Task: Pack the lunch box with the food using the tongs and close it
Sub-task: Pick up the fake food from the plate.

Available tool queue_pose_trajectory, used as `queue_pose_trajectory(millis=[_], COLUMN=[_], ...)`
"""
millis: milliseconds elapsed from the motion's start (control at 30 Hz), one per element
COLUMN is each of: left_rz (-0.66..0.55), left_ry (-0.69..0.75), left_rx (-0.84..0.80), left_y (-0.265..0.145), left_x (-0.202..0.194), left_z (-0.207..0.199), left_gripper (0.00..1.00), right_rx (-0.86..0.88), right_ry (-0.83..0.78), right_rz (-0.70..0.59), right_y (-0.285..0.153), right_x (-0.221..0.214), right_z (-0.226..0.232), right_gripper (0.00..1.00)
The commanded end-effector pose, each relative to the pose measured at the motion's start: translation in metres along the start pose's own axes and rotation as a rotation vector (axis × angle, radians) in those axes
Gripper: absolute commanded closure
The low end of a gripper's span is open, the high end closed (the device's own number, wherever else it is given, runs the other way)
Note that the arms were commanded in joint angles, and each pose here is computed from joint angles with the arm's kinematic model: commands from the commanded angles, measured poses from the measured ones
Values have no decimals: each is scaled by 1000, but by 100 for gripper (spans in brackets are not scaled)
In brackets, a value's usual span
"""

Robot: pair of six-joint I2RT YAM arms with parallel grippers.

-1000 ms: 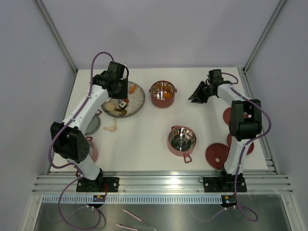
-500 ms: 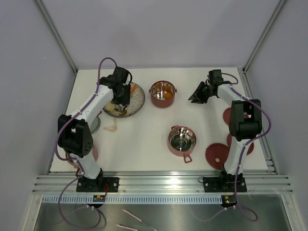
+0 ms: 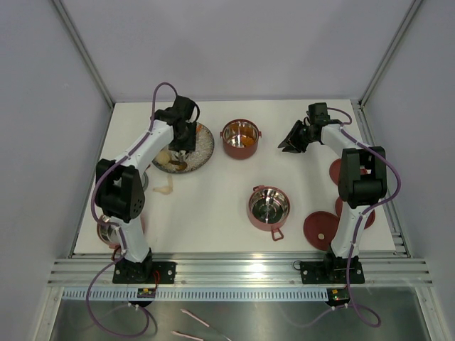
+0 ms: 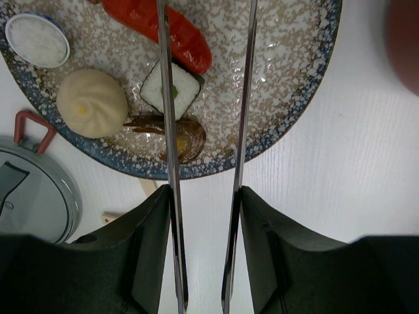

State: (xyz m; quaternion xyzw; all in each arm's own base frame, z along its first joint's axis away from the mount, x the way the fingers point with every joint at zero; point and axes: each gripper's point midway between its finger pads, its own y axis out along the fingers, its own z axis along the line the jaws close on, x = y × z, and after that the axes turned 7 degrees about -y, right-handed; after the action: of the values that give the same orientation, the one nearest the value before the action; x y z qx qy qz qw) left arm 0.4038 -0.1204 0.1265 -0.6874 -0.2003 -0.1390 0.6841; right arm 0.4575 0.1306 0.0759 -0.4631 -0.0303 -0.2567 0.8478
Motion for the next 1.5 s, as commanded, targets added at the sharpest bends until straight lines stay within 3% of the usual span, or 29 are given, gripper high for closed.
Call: queue_pose_trajectory(millis=[0,567,700,833,1067,1467], left_rz=[-59,-38,-39,-54,-81,-119], left_ry=[-13,-19,-15,-17,-22,-20], left_rx=[-1,-14,-24,-29,-43,-132], left_y=[-6,5,5,-3,-31,-80], left_x=[23,28,29,29,24,14], left_z=[-4,0,-2,-1,5,3], left_gripper=[53,51,61,79,99,100], right_rx=[51,54,55,53,54,61], right_ry=[-30,-27,-30,-33,-34,-33], right_rz=[-32,-28,-30,-32,-29,-31], right_y=[-14,-12,-14,-15,-14,-16], right_x=[6,7,8,8,8,10], right_z=[20,21,23,22,23,26], right_gripper=[66,66,66,66,66,66])
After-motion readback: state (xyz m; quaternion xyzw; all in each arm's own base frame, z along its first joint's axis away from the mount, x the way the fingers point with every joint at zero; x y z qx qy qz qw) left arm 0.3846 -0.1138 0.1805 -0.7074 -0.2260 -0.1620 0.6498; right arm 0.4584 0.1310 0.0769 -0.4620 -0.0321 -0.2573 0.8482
